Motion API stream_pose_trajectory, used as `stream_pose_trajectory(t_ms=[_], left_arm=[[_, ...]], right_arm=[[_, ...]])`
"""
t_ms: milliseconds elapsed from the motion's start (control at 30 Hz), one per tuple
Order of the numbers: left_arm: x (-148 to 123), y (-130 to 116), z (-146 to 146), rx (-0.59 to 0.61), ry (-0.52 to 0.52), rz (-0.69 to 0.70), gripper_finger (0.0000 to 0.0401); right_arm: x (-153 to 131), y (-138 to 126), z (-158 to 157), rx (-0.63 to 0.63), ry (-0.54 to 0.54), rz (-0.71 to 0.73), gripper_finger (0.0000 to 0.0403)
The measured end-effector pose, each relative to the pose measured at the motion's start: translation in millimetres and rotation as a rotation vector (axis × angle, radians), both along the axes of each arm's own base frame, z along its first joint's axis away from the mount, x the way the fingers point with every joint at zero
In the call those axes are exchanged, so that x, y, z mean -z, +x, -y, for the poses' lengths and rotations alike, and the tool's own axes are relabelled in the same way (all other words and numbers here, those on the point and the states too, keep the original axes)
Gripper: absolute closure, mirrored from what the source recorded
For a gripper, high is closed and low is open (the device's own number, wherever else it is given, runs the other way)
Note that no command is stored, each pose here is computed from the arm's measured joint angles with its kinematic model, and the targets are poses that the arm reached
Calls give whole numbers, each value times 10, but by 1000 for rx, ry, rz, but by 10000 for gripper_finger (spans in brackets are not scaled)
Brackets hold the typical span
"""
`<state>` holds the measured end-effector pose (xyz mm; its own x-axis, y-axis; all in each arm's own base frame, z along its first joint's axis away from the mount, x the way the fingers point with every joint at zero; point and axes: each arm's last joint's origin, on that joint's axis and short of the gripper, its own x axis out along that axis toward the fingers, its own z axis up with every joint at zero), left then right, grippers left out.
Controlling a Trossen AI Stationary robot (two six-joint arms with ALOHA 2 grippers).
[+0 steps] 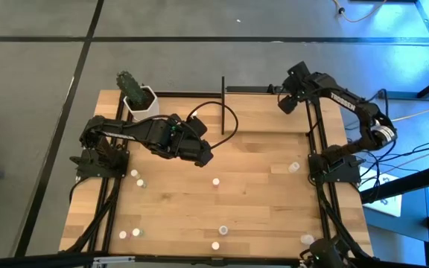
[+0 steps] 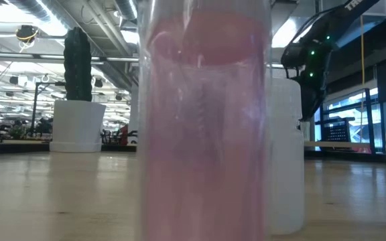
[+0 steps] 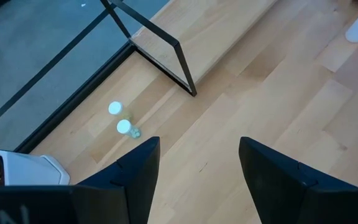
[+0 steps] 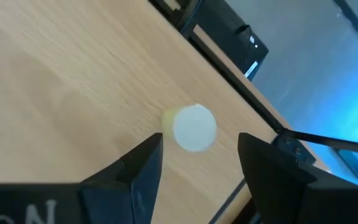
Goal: Pick and place medicine bottles onto shelf by color
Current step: Put the top pink pill bottle on the shelf
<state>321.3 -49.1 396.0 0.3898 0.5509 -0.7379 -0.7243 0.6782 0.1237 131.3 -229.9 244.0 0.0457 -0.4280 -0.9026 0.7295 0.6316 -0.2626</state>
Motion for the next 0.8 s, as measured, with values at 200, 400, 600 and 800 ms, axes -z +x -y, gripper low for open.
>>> stream_pose_trajectory(t_ms=[200, 400, 600, 800], left_arm=[[0, 0, 0, 0, 0, 0, 188], [4, -1, 8, 9, -23, -5, 188], [14, -4, 48, 36, -77, -17, 188], [14, -28, 174, 77, -80, -19, 188]], right_arm=[[-249, -79, -154, 24, -62, 101, 192], [-549, -109, -435, -123, -83, 319, 192], [-831, -83, -934, -446, -125, 442, 192], [-1059, -157, -1448, -761, -179, 582, 192]])
